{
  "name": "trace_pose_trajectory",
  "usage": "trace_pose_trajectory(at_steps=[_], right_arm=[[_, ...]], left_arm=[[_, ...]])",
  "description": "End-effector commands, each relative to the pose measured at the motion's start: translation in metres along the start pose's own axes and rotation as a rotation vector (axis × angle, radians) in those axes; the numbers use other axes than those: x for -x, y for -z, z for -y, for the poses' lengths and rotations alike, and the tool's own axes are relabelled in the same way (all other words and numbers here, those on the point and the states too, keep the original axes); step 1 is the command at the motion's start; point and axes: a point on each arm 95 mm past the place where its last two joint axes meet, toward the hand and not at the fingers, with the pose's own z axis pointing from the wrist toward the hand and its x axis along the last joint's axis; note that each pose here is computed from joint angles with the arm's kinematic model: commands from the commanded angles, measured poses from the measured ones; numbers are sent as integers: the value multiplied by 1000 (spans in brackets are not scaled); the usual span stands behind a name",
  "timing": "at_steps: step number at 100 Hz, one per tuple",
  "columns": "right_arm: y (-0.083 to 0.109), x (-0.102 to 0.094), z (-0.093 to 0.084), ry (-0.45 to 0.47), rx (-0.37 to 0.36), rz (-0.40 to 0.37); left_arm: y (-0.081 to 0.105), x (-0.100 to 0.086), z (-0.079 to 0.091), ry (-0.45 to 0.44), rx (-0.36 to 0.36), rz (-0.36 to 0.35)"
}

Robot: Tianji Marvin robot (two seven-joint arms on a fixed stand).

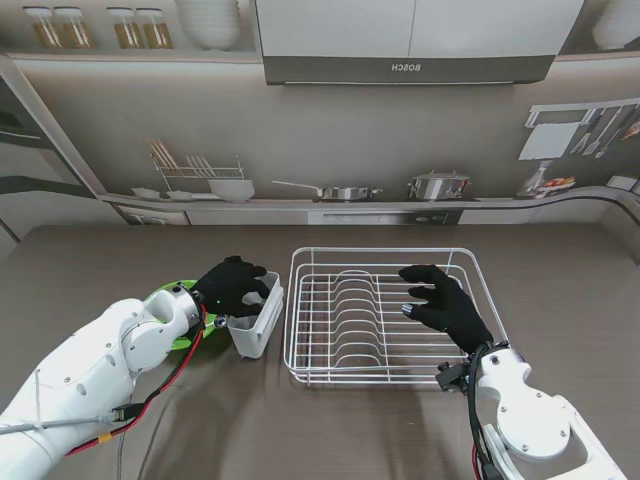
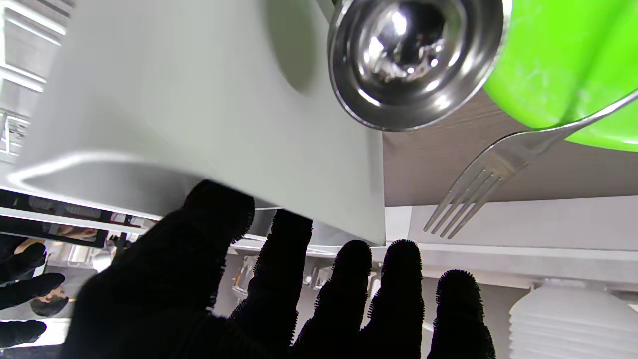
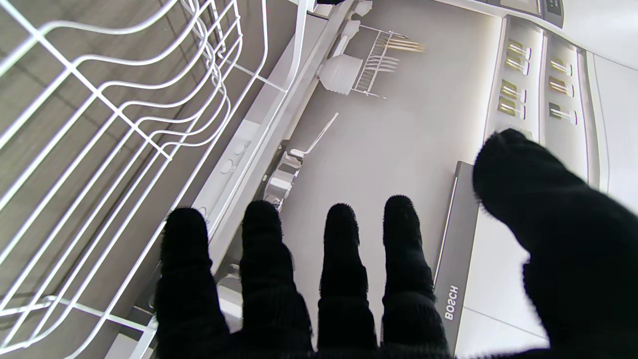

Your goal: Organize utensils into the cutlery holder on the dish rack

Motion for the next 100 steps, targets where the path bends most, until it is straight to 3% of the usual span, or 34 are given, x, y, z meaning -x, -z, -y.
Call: trace_pose_trajectory(at_steps=[1,29,100], right_arm=[[1,0,4,-8,-13,3],[1,0,3,-17,-7,4],[1,0,3,-38,3,16]], left_arm=[[-1,0,-6,6,27,0],[-6,-1,-12,2,33,-8],[-10,-5,-11,5,-43,-18]])
